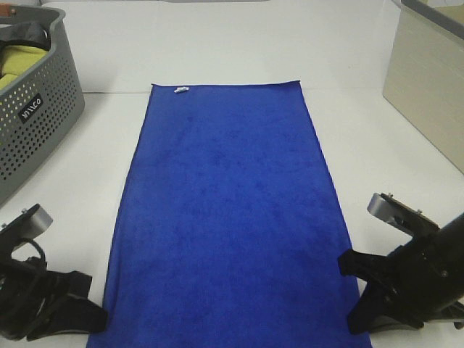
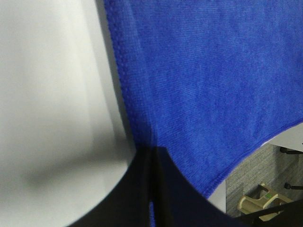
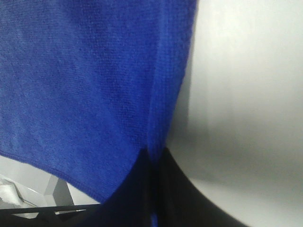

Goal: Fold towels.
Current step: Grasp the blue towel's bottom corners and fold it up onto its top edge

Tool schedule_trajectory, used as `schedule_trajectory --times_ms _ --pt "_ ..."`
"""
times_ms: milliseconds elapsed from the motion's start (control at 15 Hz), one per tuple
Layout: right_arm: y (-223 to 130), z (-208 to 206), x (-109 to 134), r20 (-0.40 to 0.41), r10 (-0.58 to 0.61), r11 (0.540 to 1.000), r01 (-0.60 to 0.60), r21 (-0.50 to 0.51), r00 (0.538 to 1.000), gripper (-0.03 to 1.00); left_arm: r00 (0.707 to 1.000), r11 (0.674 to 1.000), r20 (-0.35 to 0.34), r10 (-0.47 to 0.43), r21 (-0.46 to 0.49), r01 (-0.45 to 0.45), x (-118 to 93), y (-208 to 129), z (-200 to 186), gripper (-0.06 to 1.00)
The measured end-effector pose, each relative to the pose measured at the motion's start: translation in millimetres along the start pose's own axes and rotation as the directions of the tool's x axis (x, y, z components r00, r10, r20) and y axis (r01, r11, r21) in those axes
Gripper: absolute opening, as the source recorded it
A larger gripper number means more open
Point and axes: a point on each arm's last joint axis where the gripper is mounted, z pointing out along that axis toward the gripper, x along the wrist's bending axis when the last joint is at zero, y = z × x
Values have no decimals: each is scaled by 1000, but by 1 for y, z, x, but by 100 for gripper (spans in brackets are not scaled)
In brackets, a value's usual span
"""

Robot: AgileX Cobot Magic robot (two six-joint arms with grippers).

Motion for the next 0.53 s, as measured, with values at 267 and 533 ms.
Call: schedule_trajectory --times_ms 267,533 --pt "-16 -5 -2 3 -3 1000 3 -1 1000 0 1000 1000 -2 -5 14 5 0 -19 -7 0" --pt "7 -15 10 -24 -59 997 57 -61 998 0 998 998 52 -18 -58 21 -10 -7 -14 0"
